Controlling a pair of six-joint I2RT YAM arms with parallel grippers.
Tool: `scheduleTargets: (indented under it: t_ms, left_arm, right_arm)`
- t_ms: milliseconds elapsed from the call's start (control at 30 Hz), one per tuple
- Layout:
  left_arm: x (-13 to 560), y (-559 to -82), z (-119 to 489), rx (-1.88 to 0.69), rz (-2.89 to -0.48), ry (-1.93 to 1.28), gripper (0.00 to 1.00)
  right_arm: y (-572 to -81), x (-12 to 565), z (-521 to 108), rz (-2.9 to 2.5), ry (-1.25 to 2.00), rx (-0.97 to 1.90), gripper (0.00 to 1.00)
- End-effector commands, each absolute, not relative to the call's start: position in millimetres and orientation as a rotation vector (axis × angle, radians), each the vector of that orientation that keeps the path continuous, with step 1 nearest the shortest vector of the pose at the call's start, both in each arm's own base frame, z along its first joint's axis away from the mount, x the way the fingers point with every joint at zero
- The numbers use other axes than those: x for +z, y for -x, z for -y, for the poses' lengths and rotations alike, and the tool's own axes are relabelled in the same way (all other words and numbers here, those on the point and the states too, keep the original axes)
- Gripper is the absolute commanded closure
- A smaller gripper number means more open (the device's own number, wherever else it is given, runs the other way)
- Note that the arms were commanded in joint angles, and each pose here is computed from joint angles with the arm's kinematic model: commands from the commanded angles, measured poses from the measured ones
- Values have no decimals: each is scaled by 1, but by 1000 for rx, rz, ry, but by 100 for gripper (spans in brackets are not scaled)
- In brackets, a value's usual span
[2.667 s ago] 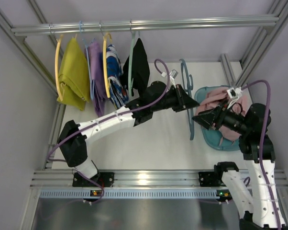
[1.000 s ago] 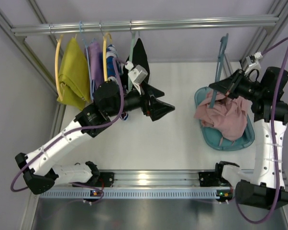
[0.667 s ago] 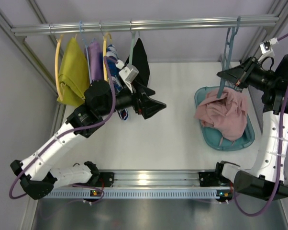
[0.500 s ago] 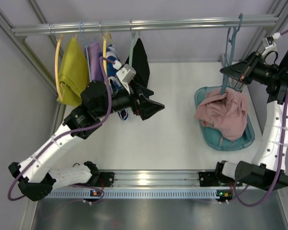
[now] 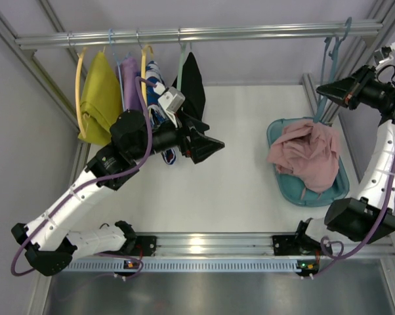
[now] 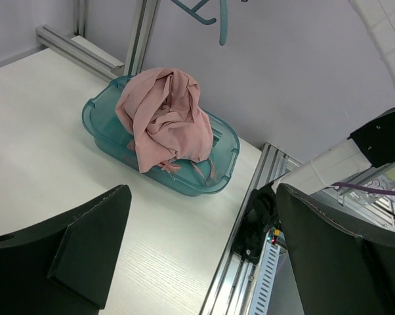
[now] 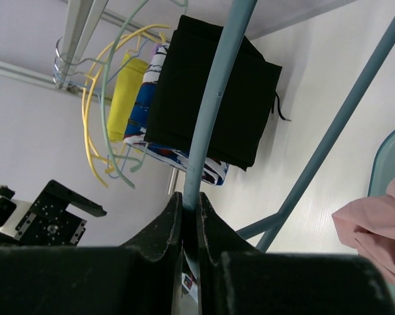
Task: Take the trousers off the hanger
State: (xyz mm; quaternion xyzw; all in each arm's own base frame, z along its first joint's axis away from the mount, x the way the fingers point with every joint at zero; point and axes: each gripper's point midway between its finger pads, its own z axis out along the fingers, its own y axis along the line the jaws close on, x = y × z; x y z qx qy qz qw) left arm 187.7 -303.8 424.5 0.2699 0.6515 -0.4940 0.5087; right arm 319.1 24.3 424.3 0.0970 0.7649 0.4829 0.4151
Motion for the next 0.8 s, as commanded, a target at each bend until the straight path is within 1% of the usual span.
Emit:
scheduleTargets:
  t_ms: [0, 300, 433, 533, 600, 667, 767]
  left_arm:
    - [446, -180, 298, -1217, -1501, -643, 2]
    - [441, -183, 299, -1217, -1515, -636, 1]
    - [438, -184, 298, -1216, -1518, -632, 2]
    - [438, -182, 299, -1228, -1514, -635, 1]
    - [437, -182, 299, -1231, -1516, -637, 2]
    - [437, -182, 299, -1230, -1516, -636, 1]
    - [437, -182, 300, -1234, -1518, -639, 2]
  right_arm:
    - [-320, 439, -20, -1901, -220, 1249, 100]
    - [-335, 429, -5, -1905, -390, 1361, 100]
    - [-337, 423, -2, -1912, -409, 1357, 100]
    - [-338, 430, -2, -1895, -343, 1331, 100]
    - [-333, 450, -6, -1844, -205, 1252, 100]
    - [-324, 463, -12, -1811, -138, 1245, 100]
    - [-322, 465, -12, -1802, -143, 1251, 100]
